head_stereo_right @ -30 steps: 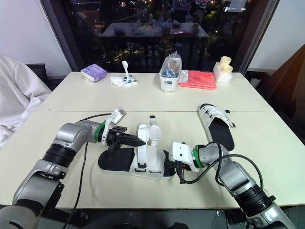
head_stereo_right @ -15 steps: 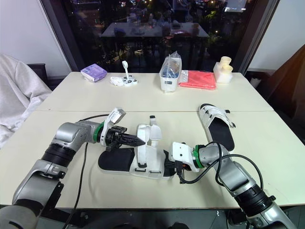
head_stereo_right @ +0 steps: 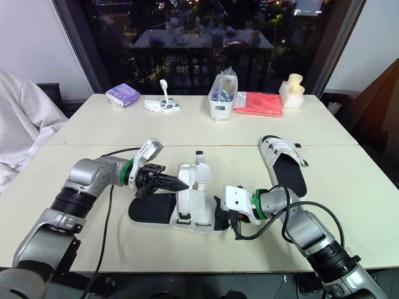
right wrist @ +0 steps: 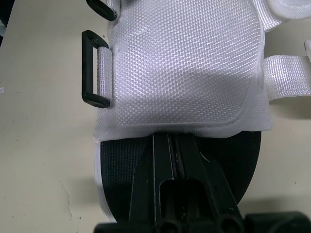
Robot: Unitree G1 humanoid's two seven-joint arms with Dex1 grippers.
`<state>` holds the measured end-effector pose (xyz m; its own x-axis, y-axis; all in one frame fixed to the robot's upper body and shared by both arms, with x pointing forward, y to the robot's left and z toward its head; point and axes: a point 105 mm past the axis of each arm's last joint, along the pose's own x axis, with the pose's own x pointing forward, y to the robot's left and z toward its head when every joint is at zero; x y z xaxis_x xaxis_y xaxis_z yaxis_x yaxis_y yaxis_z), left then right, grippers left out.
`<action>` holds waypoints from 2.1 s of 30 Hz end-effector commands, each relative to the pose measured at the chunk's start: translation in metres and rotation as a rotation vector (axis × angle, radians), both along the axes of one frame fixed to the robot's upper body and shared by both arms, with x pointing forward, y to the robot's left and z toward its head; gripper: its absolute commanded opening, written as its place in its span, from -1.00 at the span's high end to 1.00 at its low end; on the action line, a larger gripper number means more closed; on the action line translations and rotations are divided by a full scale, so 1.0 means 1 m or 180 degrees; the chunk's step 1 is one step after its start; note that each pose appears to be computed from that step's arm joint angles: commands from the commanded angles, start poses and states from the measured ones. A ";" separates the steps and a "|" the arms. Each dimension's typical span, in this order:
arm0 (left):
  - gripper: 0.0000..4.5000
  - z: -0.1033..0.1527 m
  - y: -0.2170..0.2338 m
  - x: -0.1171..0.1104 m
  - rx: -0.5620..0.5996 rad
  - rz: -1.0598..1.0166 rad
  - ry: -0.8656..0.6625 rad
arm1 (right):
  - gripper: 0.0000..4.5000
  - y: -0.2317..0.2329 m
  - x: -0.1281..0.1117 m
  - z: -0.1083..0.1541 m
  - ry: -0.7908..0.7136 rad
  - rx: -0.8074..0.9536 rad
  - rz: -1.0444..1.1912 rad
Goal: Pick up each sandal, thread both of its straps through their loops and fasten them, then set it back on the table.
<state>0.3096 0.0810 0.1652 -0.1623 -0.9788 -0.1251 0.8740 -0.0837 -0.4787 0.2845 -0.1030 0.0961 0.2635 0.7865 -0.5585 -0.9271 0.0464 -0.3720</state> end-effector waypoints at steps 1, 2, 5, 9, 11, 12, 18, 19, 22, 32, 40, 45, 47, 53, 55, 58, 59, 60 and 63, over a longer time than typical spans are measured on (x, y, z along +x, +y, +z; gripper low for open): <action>0.99 0.005 -0.001 -0.001 -0.0004 -0.0046 -0.0127 | 1.00 -0.006 -0.002 -0.010 0.0087 -0.0141 -0.0057; 0.99 0.004 -0.001 -0.001 -0.0003 -0.0046 -0.0128 | 1.00 -0.006 -0.002 -0.010 0.0088 -0.0142 -0.0057; 0.99 0.002 -0.001 -0.002 0.0017 -0.0064 -0.0148 | 1.00 -0.006 -0.002 -0.010 0.0087 -0.0146 -0.0058; 0.99 0.000 -0.001 -0.004 0.0044 -0.0088 -0.0159 | 1.00 -0.006 -0.002 -0.011 0.0086 -0.0151 -0.0060; 0.99 -0.002 -0.001 -0.005 0.0056 -0.0097 -0.0160 | 1.00 -0.007 -0.002 -0.011 0.0087 -0.0155 -0.0058; 0.99 -0.002 -0.001 -0.005 0.0058 -0.0099 -0.0161 | 1.00 -0.007 -0.002 -0.011 0.0086 -0.0156 -0.0058; 0.99 -0.004 0.000 -0.004 0.0107 -0.0103 -0.0246 | 1.00 -0.007 0.000 -0.010 0.0074 -0.0156 -0.0060; 0.99 -0.004 0.000 -0.003 0.0116 -0.0102 -0.0285 | 1.00 -0.007 0.000 -0.010 0.0072 -0.0157 -0.0059; 0.99 -0.004 -0.001 -0.003 0.0137 -0.0146 -0.0396 | 1.00 -0.006 0.000 -0.010 0.0066 -0.0156 -0.0060; 0.99 -0.011 -0.004 -0.013 0.0240 -0.0371 -0.0742 | 1.00 -0.006 0.001 -0.010 0.0061 -0.0147 -0.0065; 0.99 -0.037 -0.002 -0.030 0.0509 -0.0595 -0.1060 | 1.00 -0.005 0.000 -0.011 0.0067 -0.0142 -0.0059; 0.75 -0.050 0.002 -0.029 0.0622 -0.0444 -0.1133 | 1.00 -0.003 -0.001 -0.012 0.0076 -0.0140 -0.0049; 0.46 -0.050 0.004 -0.030 0.0630 -0.0424 -0.1135 | 1.00 -0.003 -0.001 -0.012 0.0079 -0.0138 -0.0047; -0.89 -0.042 0.016 -0.039 0.0590 -0.0358 -0.1036 | 1.00 -0.002 -0.002 -0.013 0.0086 -0.0138 -0.0039; -0.97 -0.042 0.038 -0.064 0.0638 -0.0410 -0.0803 | 1.00 -0.002 -0.003 -0.013 0.0087 -0.0127 -0.0041; -0.97 -0.044 0.049 -0.088 0.0677 -0.0390 -0.0621 | 1.00 -0.001 -0.004 -0.014 0.0092 -0.0124 -0.0036; -0.97 -0.045 0.049 -0.090 0.0678 -0.0377 -0.0607 | 1.00 -0.001 -0.004 -0.014 0.0092 -0.0124 -0.0036; -0.97 -0.047 0.049 -0.092 0.0680 -0.0356 -0.0603 | 1.00 -0.001 -0.004 -0.015 0.0093 -0.0122 -0.0034; -0.97 -0.057 0.041 -0.092 0.0683 -0.0219 -0.0652 | 1.00 -0.001 -0.004 -0.015 0.0096 -0.0126 -0.0024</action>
